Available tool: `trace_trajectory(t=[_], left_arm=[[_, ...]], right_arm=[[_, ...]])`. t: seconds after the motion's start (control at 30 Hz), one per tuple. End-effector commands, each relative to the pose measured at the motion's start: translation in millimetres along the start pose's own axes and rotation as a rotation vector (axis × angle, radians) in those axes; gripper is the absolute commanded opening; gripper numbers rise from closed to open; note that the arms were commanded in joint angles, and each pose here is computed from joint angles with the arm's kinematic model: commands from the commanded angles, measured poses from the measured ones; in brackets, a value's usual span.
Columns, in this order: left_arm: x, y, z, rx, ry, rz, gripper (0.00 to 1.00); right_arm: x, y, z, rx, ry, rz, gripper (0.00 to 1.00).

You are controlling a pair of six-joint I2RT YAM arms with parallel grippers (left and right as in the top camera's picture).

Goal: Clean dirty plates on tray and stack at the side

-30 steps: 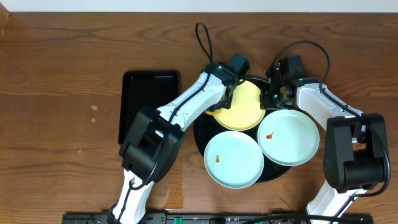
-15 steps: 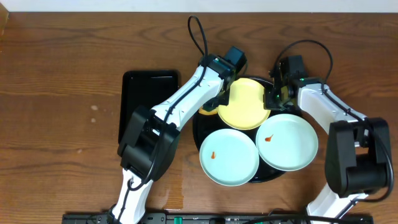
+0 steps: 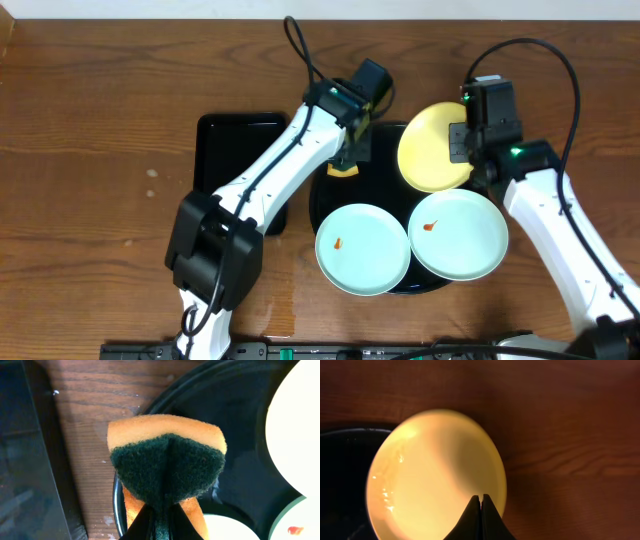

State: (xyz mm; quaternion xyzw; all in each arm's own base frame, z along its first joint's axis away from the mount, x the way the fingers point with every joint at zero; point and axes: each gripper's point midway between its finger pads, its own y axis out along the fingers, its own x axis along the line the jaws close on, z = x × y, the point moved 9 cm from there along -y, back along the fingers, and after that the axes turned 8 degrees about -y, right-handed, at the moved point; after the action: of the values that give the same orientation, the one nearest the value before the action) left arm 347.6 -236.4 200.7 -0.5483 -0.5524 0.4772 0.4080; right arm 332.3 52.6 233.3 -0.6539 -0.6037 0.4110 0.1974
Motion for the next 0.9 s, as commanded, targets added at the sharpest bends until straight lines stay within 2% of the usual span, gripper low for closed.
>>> trace_trajectory(t=[0.0, 0.17, 0.27, 0.5, 0.63, 0.87], left_arm=[[15, -7, -14, 0.005, -0.068, 0.041, 0.07], [27, -5, -22, 0.017, -0.094, 0.051, 0.07], [26, -5, -22, 0.035, -0.053, 0.086, 0.08], [13, 10, -17, 0.008, -0.004, 0.122, 0.08], [17, 21, -8, 0.048, 0.025, 0.112, 0.07], [76, -9, -23, 0.063, -0.106, 0.064, 0.08]], right_arm=[[2, -25, -7, -0.063, -0.087, 0.16, 0.01], [18, -36, -9, -0.093, -0.154, 0.179, 0.01], [20, -35, -7, -0.084, -0.121, 0.152, 0.01], [16, -24, -1, -0.035, 0.004, -0.113, 0.03], [4, -20, 8, 0.025, 0.028, -0.123, 0.02], [1, -18, 17, 0.081, 0.036, -0.162, 0.06]])
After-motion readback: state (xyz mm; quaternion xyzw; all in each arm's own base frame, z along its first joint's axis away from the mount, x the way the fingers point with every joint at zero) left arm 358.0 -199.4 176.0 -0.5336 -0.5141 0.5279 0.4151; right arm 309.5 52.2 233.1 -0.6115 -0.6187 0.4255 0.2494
